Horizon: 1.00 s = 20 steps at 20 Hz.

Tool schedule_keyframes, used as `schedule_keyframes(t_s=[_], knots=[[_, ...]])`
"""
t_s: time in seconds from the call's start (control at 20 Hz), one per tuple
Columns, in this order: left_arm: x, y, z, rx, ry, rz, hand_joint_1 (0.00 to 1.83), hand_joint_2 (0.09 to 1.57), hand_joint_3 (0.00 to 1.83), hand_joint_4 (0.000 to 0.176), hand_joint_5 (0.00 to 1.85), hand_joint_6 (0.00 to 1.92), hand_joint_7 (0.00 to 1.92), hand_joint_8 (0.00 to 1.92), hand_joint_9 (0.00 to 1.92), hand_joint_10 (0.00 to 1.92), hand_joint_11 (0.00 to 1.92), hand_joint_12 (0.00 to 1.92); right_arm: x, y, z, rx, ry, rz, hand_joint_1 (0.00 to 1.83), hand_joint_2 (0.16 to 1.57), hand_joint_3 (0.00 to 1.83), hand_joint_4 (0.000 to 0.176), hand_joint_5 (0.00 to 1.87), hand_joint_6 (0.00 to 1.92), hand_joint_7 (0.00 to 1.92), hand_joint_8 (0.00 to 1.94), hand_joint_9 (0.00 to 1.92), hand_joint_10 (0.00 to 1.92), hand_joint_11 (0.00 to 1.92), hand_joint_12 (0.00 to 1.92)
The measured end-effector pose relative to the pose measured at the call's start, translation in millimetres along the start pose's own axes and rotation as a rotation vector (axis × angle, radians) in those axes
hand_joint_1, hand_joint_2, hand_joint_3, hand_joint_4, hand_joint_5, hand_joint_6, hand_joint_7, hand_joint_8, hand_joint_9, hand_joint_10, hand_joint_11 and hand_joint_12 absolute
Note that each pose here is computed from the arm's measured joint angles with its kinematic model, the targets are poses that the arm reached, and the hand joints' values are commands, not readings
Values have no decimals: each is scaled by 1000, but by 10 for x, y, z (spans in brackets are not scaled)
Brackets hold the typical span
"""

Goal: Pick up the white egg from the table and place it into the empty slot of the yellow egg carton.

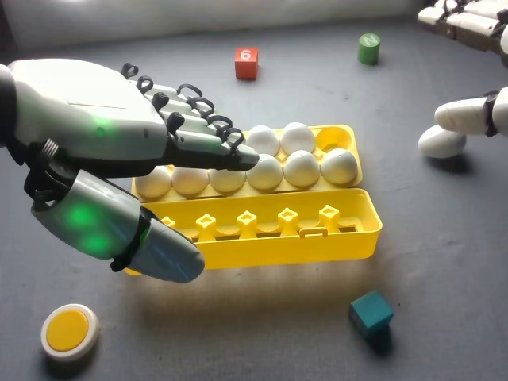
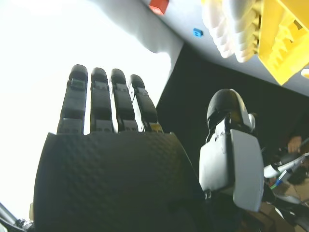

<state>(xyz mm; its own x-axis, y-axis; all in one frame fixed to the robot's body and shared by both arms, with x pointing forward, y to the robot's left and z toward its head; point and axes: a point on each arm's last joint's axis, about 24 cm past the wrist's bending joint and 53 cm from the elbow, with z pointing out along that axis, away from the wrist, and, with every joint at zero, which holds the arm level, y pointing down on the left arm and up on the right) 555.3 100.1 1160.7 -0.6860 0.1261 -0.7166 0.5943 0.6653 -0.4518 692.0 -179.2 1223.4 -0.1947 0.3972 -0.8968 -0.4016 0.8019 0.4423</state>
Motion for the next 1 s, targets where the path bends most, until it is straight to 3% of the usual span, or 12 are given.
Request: schedule_keyframes(t_s=[0.1,0.15,0.25,0.35,0.4,0.45,0.5,0.55,0.7,0.9,1.0], knots=[[-19,-14,-4,4,-5,-2,0,1122,0,0,2,0,29,0,11,0,0,44,22,-29,69,3,-2,-2,225,783,0,77,111,18,0,0,0,0,0,0],[-31,-22,-6,6,-8,-3,0,1119,0,0,0,0,21,0,11,1,0,45,44,-38,104,3,1,-4,273,756,0,87,230,31,0,0,0,0,0,0],[-43,-23,-7,6,-12,-9,0,1115,0,0,0,0,20,1,19,4,9,52,155,-52,192,5,28,-22,337,740,0,98,368,39,0,0,0,0,0,0],[-43,-25,-6,6,-13,-9,0,1118,0,0,0,0,23,2,28,7,17,61,281,-103,288,17,49,-43,414,760,0,75,454,60,0,0,0,0,0,0],[-44,-27,-6,7,-13,-12,0,1122,0,0,0,0,24,2,18,2,3,57,325,-131,327,26,59,-48,509,761,0,50,527,85,0,0,0,0,0,0],[-42,-25,-6,6,-12,-11,0,1121,0,0,0,0,28,0,26,1,0,92,345,-169,367,36,61,-40,558,778,1,51,603,68,0,0,0,0,0,0],[-43,-25,-6,6,-13,-11,0,1119,0,0,25,1,50,1,45,2,0,151,332,-211,392,43,56,-43,577,790,6,58,646,73,0,0,0,0,0,0],[-44,-25,-6,6,-13,-11,0,1120,0,0,10,2,30,2,23,3,0,89,327,-235,403,46,50,-46,590,803,11,68,691,87,0,0,0,0,0,0],[-44,-25,-6,6,-13,-11,0,1126,3,0,0,0,8,0,4,0,0,70,370,-308,469,59,49,-48,610,853,10,68,750,52,0,0,0,0,0,0],[-45,-24,-7,6,-13,-12,0,1128,0,0,27,0,84,0,87,0,0,173,390,-352,546,65,46,-56,536,908,27,107,727,30,0,0,0,0,0,0],[-47,-20,-8,5,-14,-12,0,1128,0,0,33,1,87,0,91,0,0,191,398,-380,560,67,48,-65,504,913,25,117,699,16,0,0,0,0,0,0]])
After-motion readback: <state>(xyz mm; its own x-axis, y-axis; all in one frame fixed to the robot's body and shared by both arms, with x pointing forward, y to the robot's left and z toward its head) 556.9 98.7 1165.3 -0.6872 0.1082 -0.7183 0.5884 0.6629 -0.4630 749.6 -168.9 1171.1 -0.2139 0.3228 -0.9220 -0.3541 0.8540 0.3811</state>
